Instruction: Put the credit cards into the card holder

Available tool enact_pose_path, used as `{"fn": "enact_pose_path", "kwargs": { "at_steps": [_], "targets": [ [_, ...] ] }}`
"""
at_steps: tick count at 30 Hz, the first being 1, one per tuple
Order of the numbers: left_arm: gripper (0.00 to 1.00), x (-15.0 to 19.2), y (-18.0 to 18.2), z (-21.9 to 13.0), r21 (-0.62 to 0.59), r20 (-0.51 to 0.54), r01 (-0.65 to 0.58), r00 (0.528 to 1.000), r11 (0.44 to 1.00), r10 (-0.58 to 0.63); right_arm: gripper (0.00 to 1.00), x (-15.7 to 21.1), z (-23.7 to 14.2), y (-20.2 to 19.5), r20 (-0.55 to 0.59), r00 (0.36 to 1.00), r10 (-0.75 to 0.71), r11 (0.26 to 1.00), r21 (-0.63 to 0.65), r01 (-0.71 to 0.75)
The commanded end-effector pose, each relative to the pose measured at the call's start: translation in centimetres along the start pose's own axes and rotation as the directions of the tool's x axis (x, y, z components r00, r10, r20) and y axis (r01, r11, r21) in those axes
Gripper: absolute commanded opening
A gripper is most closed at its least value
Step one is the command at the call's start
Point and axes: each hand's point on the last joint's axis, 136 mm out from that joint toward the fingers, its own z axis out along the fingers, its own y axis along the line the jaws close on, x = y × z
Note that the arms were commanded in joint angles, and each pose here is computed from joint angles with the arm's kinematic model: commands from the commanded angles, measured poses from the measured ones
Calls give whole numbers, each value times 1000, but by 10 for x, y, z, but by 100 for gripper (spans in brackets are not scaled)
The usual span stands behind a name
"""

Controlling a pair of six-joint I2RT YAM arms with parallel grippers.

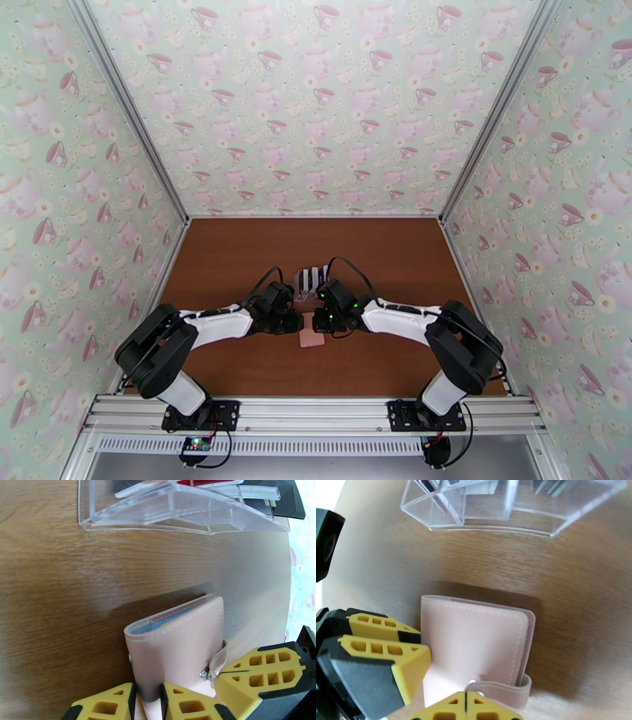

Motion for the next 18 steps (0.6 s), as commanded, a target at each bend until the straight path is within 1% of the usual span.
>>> {"fn": "enact_pose_path", "kwargs": {
  "at_steps": [1,9,18],
  "targets": [
    [26,1,0,5,-8,-10,-5,1000,1000,5,0,-6,2,11,4,1000,4,1000,-30,-4],
    [26,2,1,6,-7,-11,-5,1000,1000,5,0,-4,8,13,-12,1000,7,999,-33,-7],
    [26,2,1,5,-10,-11,-5,1000,1000,5,0,5,10,1,-29,1000,12,1000,6,-12]
  ]
}}
